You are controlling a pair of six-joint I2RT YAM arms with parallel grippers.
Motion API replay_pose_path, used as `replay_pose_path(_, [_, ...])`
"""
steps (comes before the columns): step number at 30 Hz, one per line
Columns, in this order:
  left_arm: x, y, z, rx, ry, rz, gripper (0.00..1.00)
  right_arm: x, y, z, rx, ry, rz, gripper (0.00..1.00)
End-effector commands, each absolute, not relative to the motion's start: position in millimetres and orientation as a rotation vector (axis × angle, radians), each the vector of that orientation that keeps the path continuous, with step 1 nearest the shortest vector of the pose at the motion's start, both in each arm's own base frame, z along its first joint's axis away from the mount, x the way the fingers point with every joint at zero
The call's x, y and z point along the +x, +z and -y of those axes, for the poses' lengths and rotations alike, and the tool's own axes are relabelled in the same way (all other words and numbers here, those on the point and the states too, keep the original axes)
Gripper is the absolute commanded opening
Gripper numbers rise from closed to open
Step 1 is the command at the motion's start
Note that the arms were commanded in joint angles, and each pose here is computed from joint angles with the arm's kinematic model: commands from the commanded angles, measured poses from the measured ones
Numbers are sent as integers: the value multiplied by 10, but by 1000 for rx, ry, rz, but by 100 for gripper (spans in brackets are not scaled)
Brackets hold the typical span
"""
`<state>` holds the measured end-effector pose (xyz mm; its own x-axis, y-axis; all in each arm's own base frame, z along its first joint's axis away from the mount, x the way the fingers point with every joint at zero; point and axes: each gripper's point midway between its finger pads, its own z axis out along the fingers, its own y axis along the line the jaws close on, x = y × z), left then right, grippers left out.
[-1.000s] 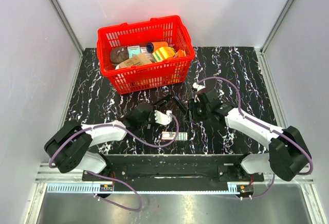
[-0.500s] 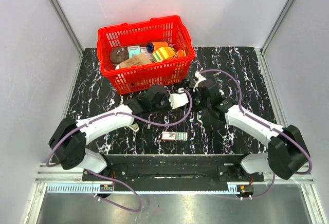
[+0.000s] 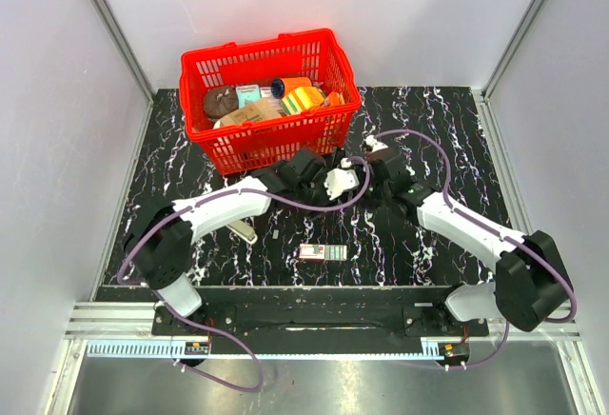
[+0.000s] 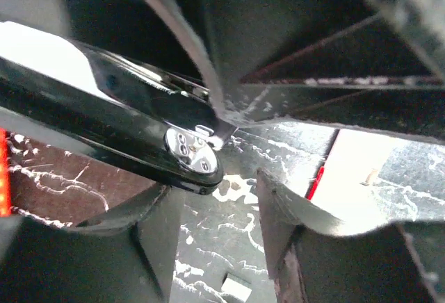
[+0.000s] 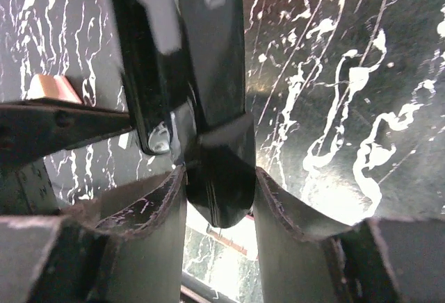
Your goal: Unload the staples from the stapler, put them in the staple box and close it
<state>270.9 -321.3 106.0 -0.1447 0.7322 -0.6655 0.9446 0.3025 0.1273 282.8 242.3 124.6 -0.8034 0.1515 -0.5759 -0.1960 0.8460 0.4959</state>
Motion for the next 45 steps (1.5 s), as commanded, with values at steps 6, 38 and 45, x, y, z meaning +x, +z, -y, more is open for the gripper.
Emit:
replay_pose_path(6, [2591, 1539, 3259, 1427, -641, -1929, 73, 3476, 1761, -2073, 48, 469, -2202, 0])
replay_pose_path(38, [2686, 2066, 1755, 988, -471, -1970, 72, 4315, 1566, -1603, 84, 50, -1842, 0])
replay_pose_path(45, [2679, 2106, 1678, 954, -461, -1991, 72, 3890, 1239, -1593, 119, 142, -1923, 0])
